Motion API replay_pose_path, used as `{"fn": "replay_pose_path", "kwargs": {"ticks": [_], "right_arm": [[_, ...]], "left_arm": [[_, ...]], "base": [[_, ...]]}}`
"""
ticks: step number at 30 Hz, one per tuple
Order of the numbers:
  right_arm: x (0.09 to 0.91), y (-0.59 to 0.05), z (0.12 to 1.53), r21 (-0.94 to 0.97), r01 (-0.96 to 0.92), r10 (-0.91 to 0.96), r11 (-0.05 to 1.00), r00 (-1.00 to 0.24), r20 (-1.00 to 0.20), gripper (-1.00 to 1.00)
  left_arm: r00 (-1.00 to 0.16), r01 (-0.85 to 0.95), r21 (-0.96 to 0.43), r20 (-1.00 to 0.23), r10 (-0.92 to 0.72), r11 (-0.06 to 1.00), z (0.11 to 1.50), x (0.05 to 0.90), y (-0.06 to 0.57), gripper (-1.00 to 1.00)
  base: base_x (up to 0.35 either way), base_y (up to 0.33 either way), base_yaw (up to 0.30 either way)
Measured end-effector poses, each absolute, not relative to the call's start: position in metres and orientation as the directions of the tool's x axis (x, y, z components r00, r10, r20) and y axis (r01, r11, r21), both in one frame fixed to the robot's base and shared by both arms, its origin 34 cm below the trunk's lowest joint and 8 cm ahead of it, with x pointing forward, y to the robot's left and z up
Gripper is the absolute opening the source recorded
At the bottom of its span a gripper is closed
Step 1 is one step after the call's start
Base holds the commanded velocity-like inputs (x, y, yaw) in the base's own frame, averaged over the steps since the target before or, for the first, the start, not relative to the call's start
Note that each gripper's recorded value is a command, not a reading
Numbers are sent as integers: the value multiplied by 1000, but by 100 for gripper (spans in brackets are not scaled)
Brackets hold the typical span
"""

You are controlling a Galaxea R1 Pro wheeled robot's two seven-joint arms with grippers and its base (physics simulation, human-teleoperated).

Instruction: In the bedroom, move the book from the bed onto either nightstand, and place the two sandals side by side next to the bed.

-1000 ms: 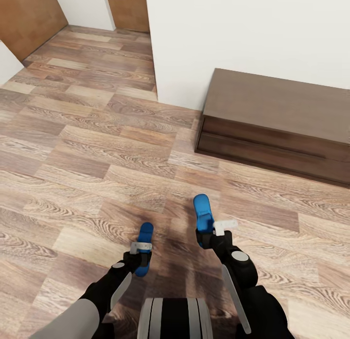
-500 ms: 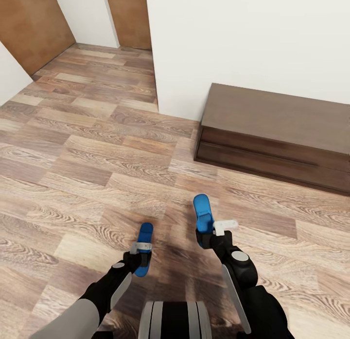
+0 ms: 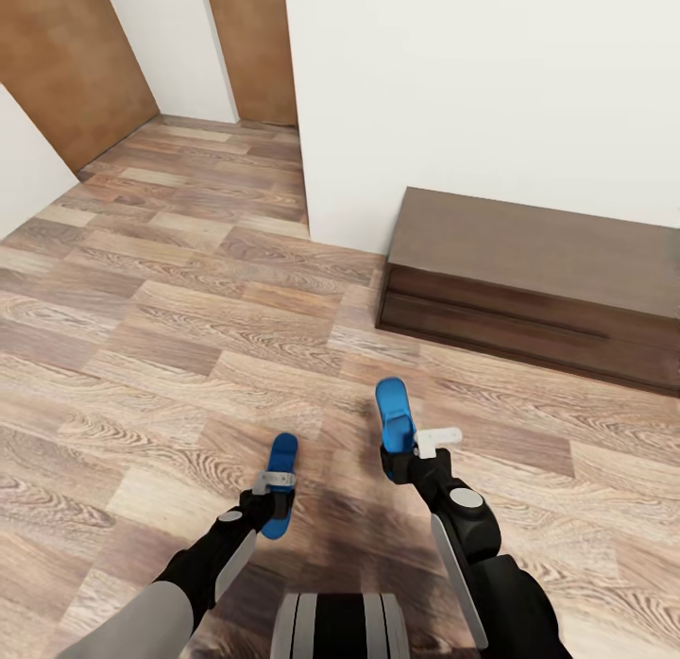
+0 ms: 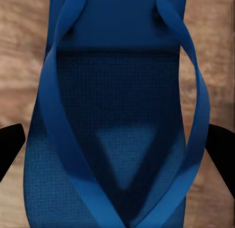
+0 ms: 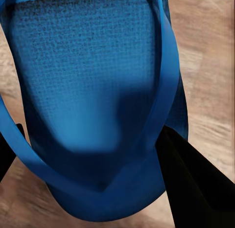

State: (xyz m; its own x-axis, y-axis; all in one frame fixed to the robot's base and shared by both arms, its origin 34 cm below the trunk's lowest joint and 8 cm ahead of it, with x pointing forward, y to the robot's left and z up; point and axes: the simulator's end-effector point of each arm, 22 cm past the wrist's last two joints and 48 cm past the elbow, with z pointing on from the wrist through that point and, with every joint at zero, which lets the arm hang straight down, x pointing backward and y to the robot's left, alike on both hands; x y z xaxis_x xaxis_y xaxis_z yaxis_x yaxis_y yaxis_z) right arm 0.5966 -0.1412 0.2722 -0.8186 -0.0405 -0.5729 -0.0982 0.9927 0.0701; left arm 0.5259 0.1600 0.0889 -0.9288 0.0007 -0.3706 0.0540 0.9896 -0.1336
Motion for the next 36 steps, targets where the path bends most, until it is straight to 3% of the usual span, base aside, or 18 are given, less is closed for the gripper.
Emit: {"fn": "replay_pose_path", "kwargs": {"ticks": [36], "right_arm": [[617, -141, 349, 58, -108, -39, 992, -732, -680, -100]], "left_arm": [[-868, 71, -125, -496, -1, 990, 160, 578, 159, -100]], "base": [[0, 0, 0]]}}
